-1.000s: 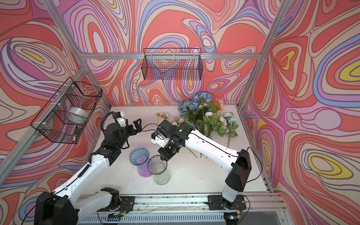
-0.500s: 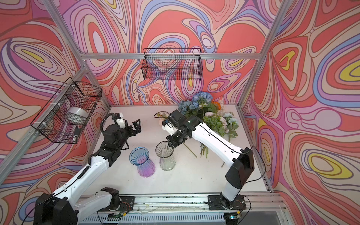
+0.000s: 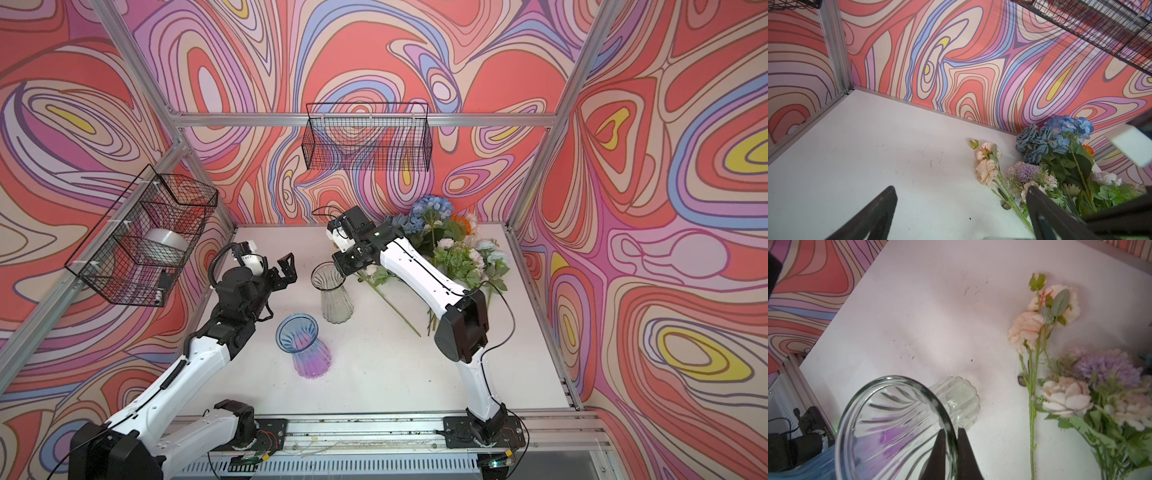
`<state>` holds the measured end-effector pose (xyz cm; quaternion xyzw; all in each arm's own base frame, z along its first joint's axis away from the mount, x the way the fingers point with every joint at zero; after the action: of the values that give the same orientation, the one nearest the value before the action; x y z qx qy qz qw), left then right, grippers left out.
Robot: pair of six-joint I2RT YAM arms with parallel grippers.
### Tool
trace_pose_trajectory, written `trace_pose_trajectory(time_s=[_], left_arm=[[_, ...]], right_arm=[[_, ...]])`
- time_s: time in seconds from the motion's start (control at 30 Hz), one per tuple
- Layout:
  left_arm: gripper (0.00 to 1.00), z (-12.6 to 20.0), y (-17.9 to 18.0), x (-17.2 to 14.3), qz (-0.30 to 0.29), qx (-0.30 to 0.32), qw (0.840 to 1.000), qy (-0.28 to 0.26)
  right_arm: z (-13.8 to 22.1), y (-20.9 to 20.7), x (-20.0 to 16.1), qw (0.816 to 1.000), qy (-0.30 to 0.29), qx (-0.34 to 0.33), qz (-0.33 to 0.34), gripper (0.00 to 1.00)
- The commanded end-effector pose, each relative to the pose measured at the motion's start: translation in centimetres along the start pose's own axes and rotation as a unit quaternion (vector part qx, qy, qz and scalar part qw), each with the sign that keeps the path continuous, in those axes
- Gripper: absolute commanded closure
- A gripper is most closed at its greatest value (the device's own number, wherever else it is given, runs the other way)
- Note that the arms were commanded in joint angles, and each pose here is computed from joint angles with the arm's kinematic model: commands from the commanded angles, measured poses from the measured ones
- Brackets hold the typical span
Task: Arrange flowers in a vase
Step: Move the vase to the center of the table, then pick up the vase from the bottom-center of the table.
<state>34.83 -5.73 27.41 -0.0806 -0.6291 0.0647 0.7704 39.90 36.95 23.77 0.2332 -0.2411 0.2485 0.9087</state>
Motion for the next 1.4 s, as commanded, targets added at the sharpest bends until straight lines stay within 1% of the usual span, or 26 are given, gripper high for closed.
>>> trace_pose_trajectory(time_s=[0.0, 0.07, 0.17, 0.2, 0.23, 0.3, 0.43, 0.47, 0.53, 0.57, 0.67, 0.7, 0.77, 0.87, 0.9, 0.93, 1.03, 1.1, 1.2, 1.27, 1.33, 1.37], left_arm=[[0.0, 0.8, 0.8, 0.3, -0.013, 0.024, 1.0, -0.003], [0.0, 1.3, 1.0, 0.6, -0.011, 0.028, 0.999, -0.012], [0.0, 1.7, 1.1, 1.2, -0.004, 0.032, 0.999, -0.026], [0.0, 1.8, 1.1, 1.3, -0.001, 0.031, 0.999, -0.028], [0.0, 1.9, 1.1, 1.4, 0.003, 0.03, 0.999, -0.03], [0.0, 2.1, 0.8, 1.7, 0.018, 0.023, 0.999, -0.027], [0.0, 2.9, -0.4, 2.0, 0.049, -0.015, 0.999, -0.003], [0.0, 3.3, -0.6, 1.9, 0.053, -0.019, 0.998, 0.015], [0.0, 4.4, -0.7, 1.5, 0.053, -0.023, 0.997, 0.053], [0.0, 5.2, -0.9, 1.2, 0.051, -0.028, 0.995, 0.076], [0.0, 8.0, -1.1, 0.1, 0.03, -0.042, 0.988, 0.147], [0.0, 9.1, -0.9, -0.5, 0.02, -0.04, 0.983, 0.177], [0.0, 11.0, -0.8, -1.4, 0.011, -0.046, 0.974, 0.22], [0.03, 13.3, -1.4, -3.0, 0.011, -0.077, 0.956, 0.282], [0.04, 14.0, -1.8, -3.7, 0.014, -0.092, 0.949, 0.302], [0.06, 14.5, -2.1, -4.3, 0.015, -0.105, 0.942, 0.318], [0.14, 15.7, -2.6, -6.3, 0.023, -0.131, 0.922, 0.364], [0.2, 16.0, -3.0, -7.2, 0.037, -0.148, 0.914, 0.375], [0.29, 16.1, -3.7, -8.0, 0.057, -0.174, 0.907, 0.378], [0.33, 16.1, -4.0, -8.4, 0.066, -0.183, 0.905, 0.378], [0.4, 16.0, -4.1, -8.7, 0.068, -0.19, 0.904, 0.378], [0.46, 15.9, -4.1, -8.9, 0.068, -0.189, 0.904, 0.377]], right_arm=[[-2.7, -3.3, -0.6, 0.997, 0.038, -0.063, 0.001, 1.0], [-2.9, -3.7, -0.5, 0.997, 0.045, -0.066, -0.004, 1.0], [-2.5, -3.9, -0.1, 0.997, 0.035, -0.065, -0.01, 1.0], [-2.2, -3.8, 0.2, 0.998, 0.029, -0.061, -0.009, 0.98], [-2.0, -3.5, 0.4, 0.998, 0.024, -0.056, -0.01, 0.9], [-1.3, -3.1, 1.2, 0.999, 0.007, -0.046, -0.01, 0.7], [-0.1, -1.7, 2.8, 1.0, -0.027, -0.011, -0.01, 0.53], [0.3, -1.4, 3.2, 0.999, -0.037, -0.005, -0.01, 0.5], [1.2, -1.0, 3.8, 0.999, -0.053, -0.001, -0.012, 0.47], [1.8, -0.8, 4.0, 0.998, -0.062, 0.0, -0.012, 0.45], [3.3, -0.9, 4.1, 0.996, -0.093, -0.004, -0.013, 0.32], [3.7, -0.9, 4.0, 0.995, -0.103, -0.005, -0.012, 0.28], [4.3, -1.4, 3.7, 0.993, -0.115, -0.014, -0.018, 0.23], [4.5, -2.4, 2.9, 0.992, -0.116, -0.04, -0.027, 0.13], [4.4, -2.8, 2.5, 0.992, -0.112, -0.047, -0.029, 0.09], [4.3, -3.0, 2.1, 0.992, -0.108, -0.052, -0.031, 0.02], [4.0, -3.6, 0.8, 0.993, -0.097, -0.061, -0.041, 0.01], [3.7, -3.9, 0.0, 0.993, -0.091, -0.065, -0.047, 0.02], [3.4, -4.6, -1.4, 0.992, -0.082, -0.079, -0.052, 0.02], [3.4, -5.0, -2.1, 0.992, -0.076, -0.09, -0.054, 0.02], [3.5, -5.4, -2.7, 0.991, -0.07, -0.1, -0.056, 0.02], [3.5, -5.6, -3.0, 0.991, -0.067, -0.105, -0.057, 0.02]])
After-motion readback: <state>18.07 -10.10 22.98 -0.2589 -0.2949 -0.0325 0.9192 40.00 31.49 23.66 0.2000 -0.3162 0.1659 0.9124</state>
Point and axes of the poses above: each gripper's point midway between its finger pads, its own z axis back along the fingers, its own y axis along the line the jaws close on, x = y × z, the point moved 2 cm from there along z, back along the fingers, and after that the axes turned 9 degrees about -z, right-handed, at the moved point
